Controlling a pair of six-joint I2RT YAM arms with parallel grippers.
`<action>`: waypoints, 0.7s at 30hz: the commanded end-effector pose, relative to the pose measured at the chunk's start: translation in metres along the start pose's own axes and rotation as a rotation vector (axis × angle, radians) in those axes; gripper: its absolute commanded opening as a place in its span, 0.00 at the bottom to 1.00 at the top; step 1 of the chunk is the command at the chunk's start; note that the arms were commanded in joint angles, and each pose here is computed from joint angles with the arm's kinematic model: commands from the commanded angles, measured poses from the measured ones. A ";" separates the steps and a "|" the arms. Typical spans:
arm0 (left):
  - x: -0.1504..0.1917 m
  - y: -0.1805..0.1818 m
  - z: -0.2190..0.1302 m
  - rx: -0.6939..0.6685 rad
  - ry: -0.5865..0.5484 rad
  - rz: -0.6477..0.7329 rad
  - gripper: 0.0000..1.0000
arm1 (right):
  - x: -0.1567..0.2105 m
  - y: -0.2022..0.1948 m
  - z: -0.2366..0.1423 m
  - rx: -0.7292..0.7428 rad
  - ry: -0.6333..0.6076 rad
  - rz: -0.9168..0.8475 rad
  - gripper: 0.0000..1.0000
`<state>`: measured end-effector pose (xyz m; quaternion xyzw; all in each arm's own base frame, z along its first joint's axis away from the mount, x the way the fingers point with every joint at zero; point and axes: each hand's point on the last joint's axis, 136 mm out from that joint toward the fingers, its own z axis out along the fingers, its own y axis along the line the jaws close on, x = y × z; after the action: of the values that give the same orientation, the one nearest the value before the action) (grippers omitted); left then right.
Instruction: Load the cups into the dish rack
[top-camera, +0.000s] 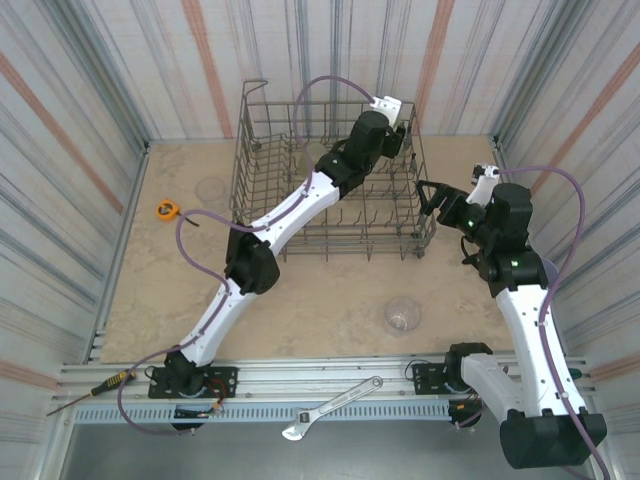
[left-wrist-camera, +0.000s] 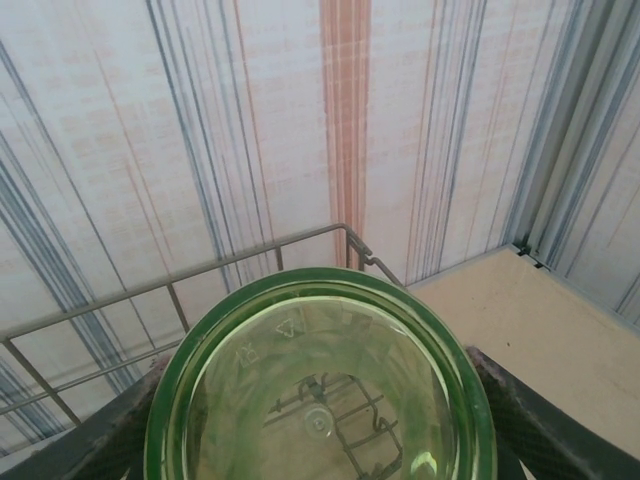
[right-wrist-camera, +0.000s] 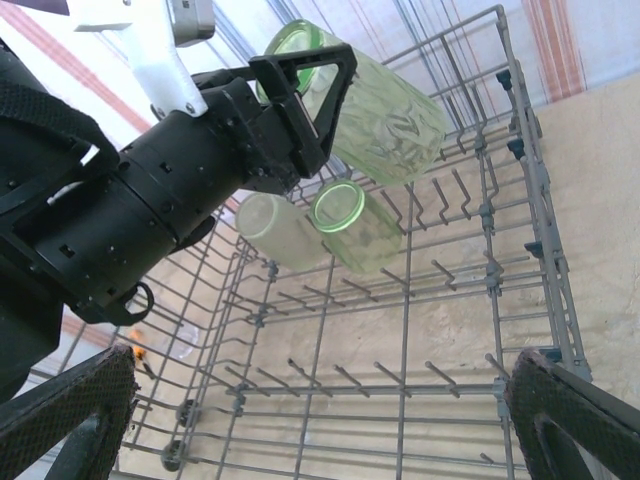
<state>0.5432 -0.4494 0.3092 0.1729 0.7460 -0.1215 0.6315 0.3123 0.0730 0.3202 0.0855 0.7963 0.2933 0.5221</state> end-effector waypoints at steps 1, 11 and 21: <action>-0.004 0.015 0.007 -0.022 -0.032 -0.055 0.00 | -0.001 -0.003 0.002 0.004 -0.011 -0.002 0.99; 0.025 0.012 0.020 -0.005 0.014 -0.087 0.00 | 0.003 -0.008 0.006 0.014 0.004 0.002 0.99; 0.033 0.008 0.021 0.007 0.036 -0.104 0.00 | 0.004 -0.008 0.010 0.009 0.011 0.007 0.99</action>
<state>0.5622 -0.4410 0.2708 0.1469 0.7696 -0.1366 0.6062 0.3187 0.0733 0.3119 0.0879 0.8011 0.2922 0.5148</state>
